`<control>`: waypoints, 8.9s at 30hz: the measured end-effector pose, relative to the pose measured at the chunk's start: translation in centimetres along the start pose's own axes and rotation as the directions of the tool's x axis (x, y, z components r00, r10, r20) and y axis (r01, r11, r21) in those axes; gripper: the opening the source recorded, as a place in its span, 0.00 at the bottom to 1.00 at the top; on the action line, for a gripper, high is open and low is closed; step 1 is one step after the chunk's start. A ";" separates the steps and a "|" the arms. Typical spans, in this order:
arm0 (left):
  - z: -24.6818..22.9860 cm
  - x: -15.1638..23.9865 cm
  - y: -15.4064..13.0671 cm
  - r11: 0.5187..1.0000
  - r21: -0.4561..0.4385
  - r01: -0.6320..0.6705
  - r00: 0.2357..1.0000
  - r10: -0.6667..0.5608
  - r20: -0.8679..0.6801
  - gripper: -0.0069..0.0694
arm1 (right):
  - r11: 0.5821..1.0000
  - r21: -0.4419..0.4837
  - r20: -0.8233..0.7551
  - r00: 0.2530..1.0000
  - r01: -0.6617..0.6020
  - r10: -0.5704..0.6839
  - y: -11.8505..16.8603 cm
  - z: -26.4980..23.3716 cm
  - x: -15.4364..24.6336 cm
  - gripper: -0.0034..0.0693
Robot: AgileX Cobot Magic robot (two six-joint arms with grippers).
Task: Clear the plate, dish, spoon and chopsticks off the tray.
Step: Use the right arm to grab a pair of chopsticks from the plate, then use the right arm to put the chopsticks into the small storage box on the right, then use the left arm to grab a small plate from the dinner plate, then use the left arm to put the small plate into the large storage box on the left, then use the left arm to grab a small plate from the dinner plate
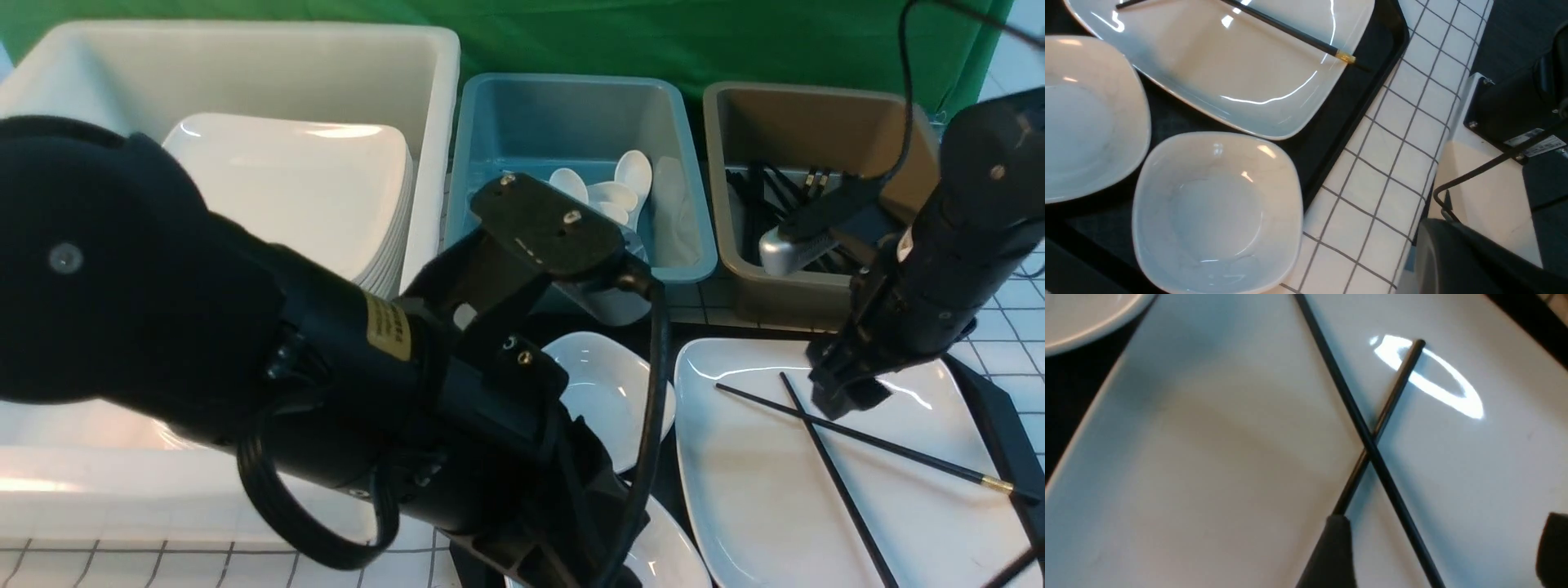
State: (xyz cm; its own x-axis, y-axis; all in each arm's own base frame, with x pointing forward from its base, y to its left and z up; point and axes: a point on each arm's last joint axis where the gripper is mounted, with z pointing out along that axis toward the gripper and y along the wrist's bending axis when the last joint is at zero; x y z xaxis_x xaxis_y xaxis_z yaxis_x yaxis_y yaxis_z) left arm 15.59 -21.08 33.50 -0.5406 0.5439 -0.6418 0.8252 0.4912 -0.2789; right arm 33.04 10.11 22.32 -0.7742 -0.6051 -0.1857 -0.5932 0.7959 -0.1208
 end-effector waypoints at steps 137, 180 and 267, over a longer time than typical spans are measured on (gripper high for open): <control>18.6 1.7 10.3 0.950 -0.247 -0.192 0.844 0.032 -0.535 0.62 | 0.981 -0.189 0.616 0.773 -0.042 0.151 9.3 -15.8 19.8 0.06; -8.0 -8.0 13.8 0.855 -0.366 0.368 0.927 -0.368 0.072 0.10 | 0.963 -0.233 0.731 0.677 0.133 0.084 8.7 -20.3 15.4 0.05; 19.9 0.3 8.3 0.835 -0.366 -0.410 0.880 0.257 -0.399 0.20 | 0.989 0.057 0.522 0.849 -0.134 0.084 5.6 -17.6 14.3 0.05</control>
State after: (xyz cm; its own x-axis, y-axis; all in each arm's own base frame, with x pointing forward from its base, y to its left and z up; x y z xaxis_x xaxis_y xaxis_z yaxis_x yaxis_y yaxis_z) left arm 25.58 -30.38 16.81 -0.3286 0.8764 -0.3520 0.8510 0.4364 0.2921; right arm 14.78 5.60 36.13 -0.5919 -0.4379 -0.6767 -0.4707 0.8693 -0.1508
